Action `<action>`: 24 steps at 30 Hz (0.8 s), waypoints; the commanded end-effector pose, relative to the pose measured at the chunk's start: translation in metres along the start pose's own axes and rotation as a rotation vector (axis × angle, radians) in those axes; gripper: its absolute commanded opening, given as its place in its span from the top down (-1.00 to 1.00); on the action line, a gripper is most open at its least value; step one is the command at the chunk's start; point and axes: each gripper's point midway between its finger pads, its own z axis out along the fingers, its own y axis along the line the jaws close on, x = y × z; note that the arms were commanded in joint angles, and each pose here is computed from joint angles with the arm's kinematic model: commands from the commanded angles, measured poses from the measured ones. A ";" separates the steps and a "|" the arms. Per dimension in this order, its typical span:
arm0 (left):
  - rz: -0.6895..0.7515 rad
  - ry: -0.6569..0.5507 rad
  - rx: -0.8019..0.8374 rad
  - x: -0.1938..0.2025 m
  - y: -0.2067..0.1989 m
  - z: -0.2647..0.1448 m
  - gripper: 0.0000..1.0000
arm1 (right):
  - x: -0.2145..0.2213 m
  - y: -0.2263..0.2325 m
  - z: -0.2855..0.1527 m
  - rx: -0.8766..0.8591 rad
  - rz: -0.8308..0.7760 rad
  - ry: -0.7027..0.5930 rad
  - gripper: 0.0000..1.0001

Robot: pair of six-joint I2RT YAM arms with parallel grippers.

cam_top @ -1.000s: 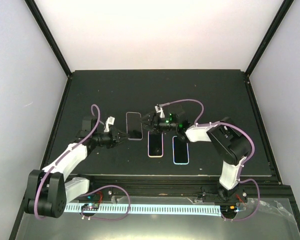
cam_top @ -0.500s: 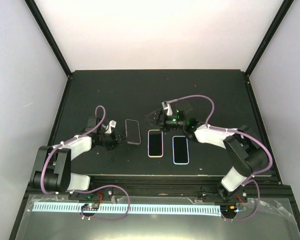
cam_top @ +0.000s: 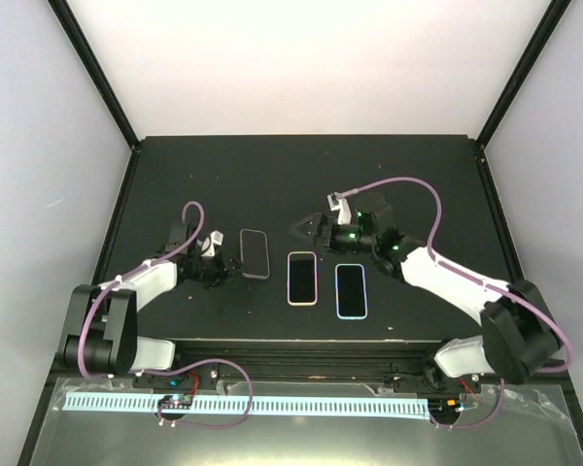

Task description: Put the phone into the phone case

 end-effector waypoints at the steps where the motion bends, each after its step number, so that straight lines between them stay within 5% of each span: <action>1: 0.051 -0.065 -0.037 -0.014 -0.013 -0.018 0.44 | -0.011 0.012 -0.029 0.087 -0.114 -0.079 -1.00; 10: 0.154 -0.189 -0.064 -0.022 -0.050 -0.065 -0.13 | -0.013 0.038 -0.078 0.175 -0.210 -0.124 -1.00; 15: 0.301 -0.280 -0.057 -0.024 -0.086 -0.105 -0.97 | -0.018 0.049 -0.109 0.230 -0.271 -0.207 -1.00; 24: 0.584 -0.453 0.042 -0.003 -0.166 -0.185 -0.98 | -0.026 0.063 -0.183 0.371 -0.369 -0.401 -1.00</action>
